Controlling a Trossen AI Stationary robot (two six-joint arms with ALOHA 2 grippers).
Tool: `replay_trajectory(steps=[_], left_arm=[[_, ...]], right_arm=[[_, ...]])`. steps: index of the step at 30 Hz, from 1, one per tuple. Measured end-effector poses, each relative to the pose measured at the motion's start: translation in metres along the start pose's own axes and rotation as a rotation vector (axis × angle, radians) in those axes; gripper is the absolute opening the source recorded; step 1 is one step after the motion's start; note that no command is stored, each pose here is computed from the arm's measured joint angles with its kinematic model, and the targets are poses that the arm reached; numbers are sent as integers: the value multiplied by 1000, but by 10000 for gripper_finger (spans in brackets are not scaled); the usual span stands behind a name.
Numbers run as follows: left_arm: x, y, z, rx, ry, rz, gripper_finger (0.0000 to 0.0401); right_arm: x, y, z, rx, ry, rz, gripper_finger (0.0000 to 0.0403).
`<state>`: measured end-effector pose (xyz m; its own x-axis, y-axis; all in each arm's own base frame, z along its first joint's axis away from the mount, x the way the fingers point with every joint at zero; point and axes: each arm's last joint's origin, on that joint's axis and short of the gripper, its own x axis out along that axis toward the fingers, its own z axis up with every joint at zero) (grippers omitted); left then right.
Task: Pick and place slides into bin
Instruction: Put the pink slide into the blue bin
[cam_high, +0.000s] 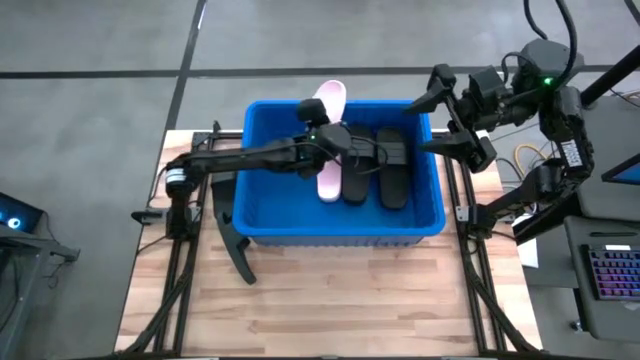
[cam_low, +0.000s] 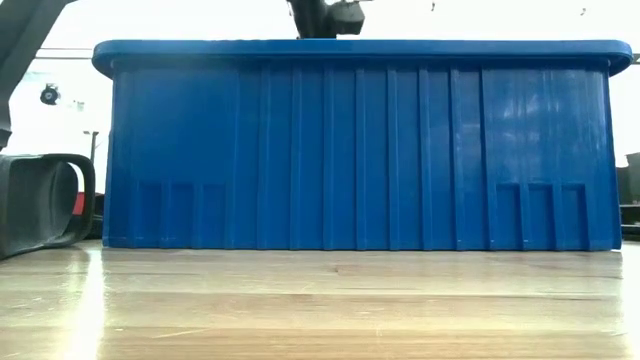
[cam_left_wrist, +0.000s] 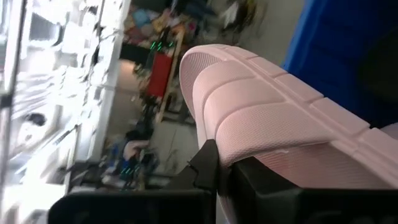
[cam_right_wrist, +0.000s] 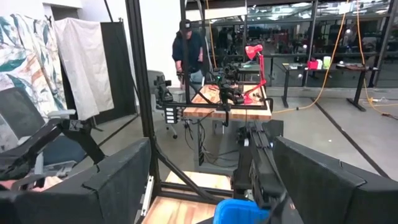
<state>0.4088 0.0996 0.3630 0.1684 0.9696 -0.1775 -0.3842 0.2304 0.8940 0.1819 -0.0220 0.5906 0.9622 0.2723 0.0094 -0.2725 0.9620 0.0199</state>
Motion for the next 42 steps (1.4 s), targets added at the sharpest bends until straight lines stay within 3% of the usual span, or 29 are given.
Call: replay_trajectory(steps=[6, 14, 21, 29, 39, 42], left_arm=[[5, -13, 3, 18, 27, 19, 0], [2, -25, 2, -109, 38, 2, 0], [3, -34, -10, -93, 90, -28, 0], [1, -40, -19, -41, 113, -120, 0], [5, -47, -31, -197, 187, -209, 0], [7, -55, -32, -195, 205, -244, 0]], right_arm=[[1, -1, -1, -5, 5, 0, 327], [5, -3, -6, 3, 27, 0, 327], [12, -6, -12, 9, 53, 0, 327], [13, -7, -13, 9, 55, 0, 327], [13, -7, -13, 26, 56, 0, 328], [13, -7, -13, 28, 56, 0, 328]])
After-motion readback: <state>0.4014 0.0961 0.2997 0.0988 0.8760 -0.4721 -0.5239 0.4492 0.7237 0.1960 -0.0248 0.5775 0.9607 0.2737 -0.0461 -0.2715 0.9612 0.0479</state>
